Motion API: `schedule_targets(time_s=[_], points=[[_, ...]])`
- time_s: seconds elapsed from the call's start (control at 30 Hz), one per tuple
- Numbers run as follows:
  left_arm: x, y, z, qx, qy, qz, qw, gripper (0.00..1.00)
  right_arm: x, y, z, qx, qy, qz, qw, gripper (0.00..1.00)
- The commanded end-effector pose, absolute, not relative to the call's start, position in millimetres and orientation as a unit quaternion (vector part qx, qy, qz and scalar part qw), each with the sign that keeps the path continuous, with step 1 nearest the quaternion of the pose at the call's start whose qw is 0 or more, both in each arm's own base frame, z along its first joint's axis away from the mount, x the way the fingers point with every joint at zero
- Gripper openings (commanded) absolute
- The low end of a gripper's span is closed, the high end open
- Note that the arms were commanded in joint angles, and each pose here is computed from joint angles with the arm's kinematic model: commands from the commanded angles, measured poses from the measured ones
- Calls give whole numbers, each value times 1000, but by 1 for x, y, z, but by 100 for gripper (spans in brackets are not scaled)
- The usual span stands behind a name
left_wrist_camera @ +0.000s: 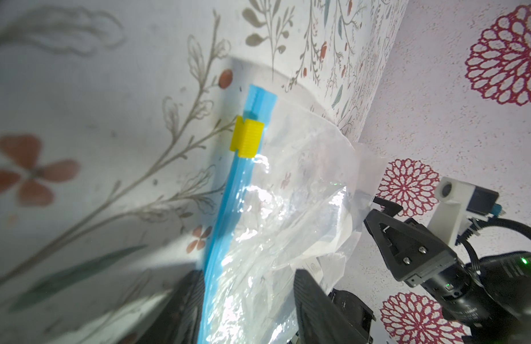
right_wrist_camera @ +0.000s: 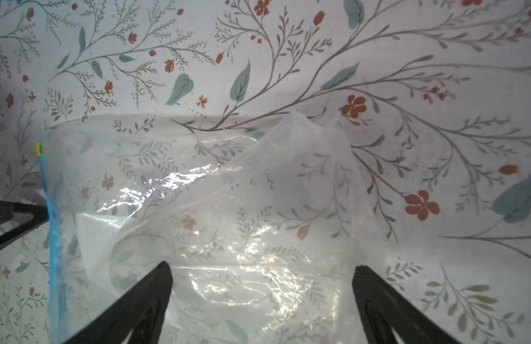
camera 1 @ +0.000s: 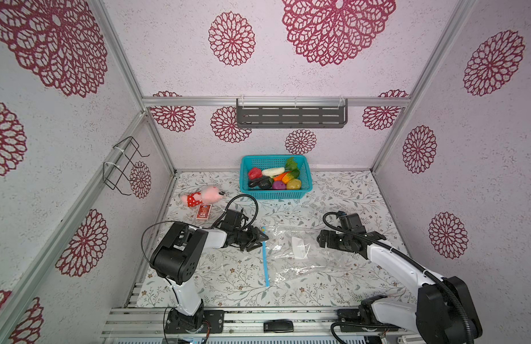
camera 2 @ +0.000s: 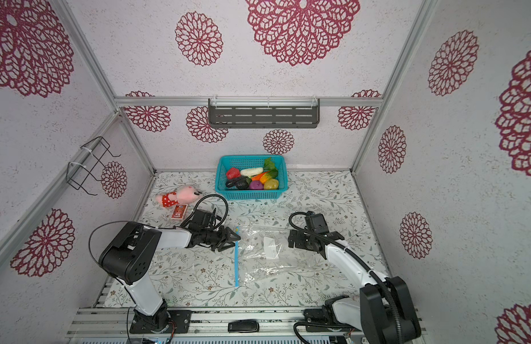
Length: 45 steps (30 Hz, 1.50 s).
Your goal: Place the food in the zip-top bag and seal the zipper
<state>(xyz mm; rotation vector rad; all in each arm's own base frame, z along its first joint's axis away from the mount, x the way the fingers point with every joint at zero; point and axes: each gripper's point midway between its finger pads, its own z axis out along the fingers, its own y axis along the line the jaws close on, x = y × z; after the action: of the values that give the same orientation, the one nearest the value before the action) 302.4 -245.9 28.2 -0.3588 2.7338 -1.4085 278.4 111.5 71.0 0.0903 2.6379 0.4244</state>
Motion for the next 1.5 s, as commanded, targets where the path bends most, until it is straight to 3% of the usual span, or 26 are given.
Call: schedule_targets(time_s=[0.0, 0.27, 0.6, 0.93, 1.47], points=[[298, -250, 27, -98, 886, -453, 17, 58, 284, 130, 70, 12, 951, 206, 229, 99], [300, -265, 37, -77, 882, -465, 20, 57, 287, 150, 56, 9, 945, 258, 202, 98], [293, -264, 57, -73, 874, -479, 37, 47, 290, 153, 51, 7, 946, 261, 192, 96], [266, -218, 36, -102, 917, -385, 26, 59, 291, 151, 51, -3, 950, 248, 191, 96], [285, -244, 18, -79, 916, -393, 19, 48, 294, 157, 50, 0, 944, 266, 192, 93]])
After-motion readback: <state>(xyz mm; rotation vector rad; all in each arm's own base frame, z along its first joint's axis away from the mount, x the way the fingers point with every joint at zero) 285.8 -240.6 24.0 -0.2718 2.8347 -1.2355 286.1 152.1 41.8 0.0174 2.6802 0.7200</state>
